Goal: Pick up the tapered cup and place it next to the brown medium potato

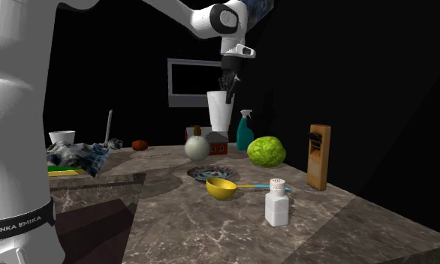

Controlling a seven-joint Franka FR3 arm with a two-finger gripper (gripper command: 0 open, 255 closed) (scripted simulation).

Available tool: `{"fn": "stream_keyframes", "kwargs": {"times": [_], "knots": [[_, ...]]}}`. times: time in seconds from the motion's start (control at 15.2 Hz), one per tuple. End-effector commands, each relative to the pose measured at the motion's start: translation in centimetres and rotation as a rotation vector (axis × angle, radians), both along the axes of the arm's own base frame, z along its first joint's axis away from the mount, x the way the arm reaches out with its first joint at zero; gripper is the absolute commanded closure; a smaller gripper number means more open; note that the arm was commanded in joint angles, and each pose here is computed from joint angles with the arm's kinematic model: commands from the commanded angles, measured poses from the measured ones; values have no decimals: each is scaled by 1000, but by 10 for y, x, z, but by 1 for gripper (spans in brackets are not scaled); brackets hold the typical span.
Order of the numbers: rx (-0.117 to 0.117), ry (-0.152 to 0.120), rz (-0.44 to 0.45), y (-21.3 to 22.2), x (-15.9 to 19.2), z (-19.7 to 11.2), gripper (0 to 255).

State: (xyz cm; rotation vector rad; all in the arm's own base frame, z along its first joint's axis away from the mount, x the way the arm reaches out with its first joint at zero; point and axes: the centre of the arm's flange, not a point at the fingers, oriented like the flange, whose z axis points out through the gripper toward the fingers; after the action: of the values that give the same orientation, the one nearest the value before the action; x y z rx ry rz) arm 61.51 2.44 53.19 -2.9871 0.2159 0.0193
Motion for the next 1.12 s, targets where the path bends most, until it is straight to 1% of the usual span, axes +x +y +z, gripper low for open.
{"fn": "stream_keyframes", "kwargs": {"times": [0.0,0.79,1.06], "knots": [[0,0,0,0,0,11,255],[0,0,0,0,0,72,255],[0,0,0,49,-21,72,255]]}}
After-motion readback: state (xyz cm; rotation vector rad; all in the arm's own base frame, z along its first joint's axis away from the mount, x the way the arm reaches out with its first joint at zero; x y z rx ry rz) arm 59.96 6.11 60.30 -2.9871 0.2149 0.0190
